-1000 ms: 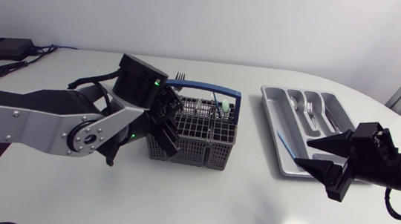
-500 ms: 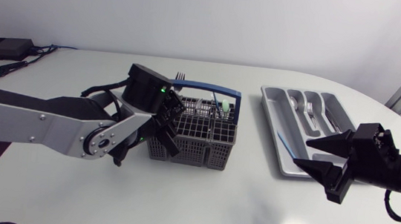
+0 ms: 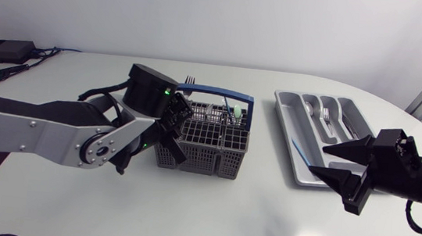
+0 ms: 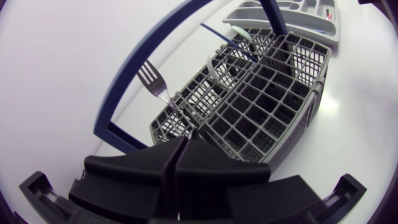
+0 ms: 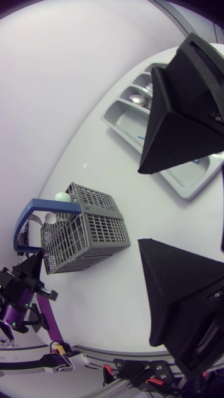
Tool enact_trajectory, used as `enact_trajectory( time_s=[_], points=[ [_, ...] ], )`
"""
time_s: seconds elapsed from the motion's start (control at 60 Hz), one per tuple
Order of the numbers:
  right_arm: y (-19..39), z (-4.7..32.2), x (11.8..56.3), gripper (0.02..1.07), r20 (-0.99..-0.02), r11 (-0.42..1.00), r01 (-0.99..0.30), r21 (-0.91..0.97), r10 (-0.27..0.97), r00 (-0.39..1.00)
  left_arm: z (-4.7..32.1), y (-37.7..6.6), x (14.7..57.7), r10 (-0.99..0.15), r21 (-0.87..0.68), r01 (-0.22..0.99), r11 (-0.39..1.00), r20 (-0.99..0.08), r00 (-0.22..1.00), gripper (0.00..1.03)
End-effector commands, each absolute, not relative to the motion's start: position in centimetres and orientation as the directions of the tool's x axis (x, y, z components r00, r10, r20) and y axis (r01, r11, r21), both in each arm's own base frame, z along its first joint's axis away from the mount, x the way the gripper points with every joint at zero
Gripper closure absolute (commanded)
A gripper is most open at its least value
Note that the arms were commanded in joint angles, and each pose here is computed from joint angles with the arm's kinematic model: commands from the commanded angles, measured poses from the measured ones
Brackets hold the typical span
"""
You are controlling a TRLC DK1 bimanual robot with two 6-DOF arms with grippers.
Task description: Unload the cutlery basket into the drawer organizer.
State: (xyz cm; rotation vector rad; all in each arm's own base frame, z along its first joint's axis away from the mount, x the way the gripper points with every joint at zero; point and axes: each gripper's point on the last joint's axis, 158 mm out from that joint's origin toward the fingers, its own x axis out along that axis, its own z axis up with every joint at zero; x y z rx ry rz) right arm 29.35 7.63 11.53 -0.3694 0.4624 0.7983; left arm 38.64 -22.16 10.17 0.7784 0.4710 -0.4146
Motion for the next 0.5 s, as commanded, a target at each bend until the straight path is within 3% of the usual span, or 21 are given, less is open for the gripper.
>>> enact_trajectory(
  time_s=[0.0, 0.483],
  points=[
    [8.3, 10.7, 28.5, 0.31, -0.528, 0.645, -0.757, -0.101, 0.611, 0.591, 12.3, -21.7, 38.3, -0.186, 0.591, 0.488, 0.643, -0.498, 0.847, 0.91],
    [9.8, 11.8, 27.2, 0.31, -0.489, 0.632, -0.763, -0.138, 0.626, 0.607, 20.8, -22.9, 35.4, -0.263, 0.613, 0.41, 0.675, -0.319, 0.91, 0.91]
  ],
)
